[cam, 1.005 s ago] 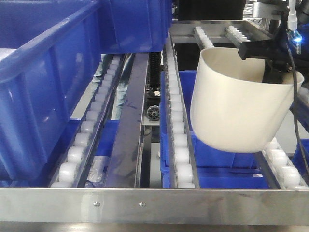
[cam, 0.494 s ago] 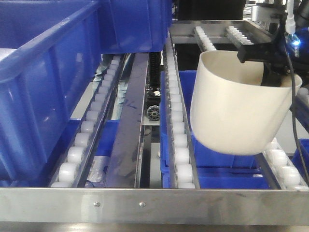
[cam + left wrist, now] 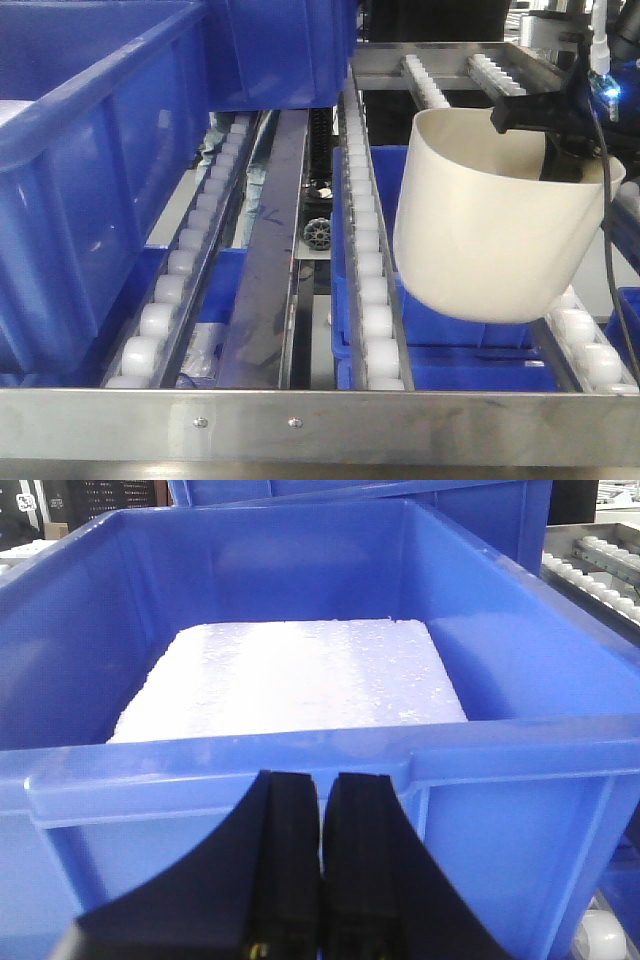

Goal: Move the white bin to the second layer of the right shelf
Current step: 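Swing the held bin over the roller shelf with the right gripper, then lower the bin onto the roller tracks with the right gripper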

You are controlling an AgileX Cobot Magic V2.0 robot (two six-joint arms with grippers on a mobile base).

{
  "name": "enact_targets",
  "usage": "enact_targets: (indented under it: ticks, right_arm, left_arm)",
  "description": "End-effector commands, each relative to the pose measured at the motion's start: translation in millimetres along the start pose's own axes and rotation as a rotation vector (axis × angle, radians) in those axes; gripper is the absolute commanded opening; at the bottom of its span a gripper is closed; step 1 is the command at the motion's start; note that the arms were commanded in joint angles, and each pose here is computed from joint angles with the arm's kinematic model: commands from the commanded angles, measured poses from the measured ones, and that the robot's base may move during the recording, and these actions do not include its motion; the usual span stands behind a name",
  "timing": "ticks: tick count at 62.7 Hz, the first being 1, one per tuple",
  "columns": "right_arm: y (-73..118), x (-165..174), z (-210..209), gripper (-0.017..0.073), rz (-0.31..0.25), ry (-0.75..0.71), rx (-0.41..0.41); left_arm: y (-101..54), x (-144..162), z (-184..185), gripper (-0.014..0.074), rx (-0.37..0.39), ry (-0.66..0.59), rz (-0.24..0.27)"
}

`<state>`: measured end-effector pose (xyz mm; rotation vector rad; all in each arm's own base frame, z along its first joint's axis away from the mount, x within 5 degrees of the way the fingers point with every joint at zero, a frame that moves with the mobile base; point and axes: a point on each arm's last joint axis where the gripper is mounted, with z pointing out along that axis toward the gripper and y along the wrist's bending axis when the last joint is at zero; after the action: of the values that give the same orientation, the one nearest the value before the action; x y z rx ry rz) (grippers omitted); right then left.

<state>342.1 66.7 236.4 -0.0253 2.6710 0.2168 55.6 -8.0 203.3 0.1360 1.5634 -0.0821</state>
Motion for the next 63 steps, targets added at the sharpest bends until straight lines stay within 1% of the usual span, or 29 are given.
enact_targets:
  ticks: [1,63]
  right_arm:
    - [3.9,-15.7,-23.2,0.0057,-0.012,-0.127,-0.015]
    - [4.0,-14.3,-14.0,0.0057,-0.016,-0.099,-0.010]
  left_arm:
    - [0.1,4.0,0.3,0.0085,-0.003,-0.062,-0.009]
    - [0.1,4.0,0.3,0.0085,-0.003,-0.062,-0.009]
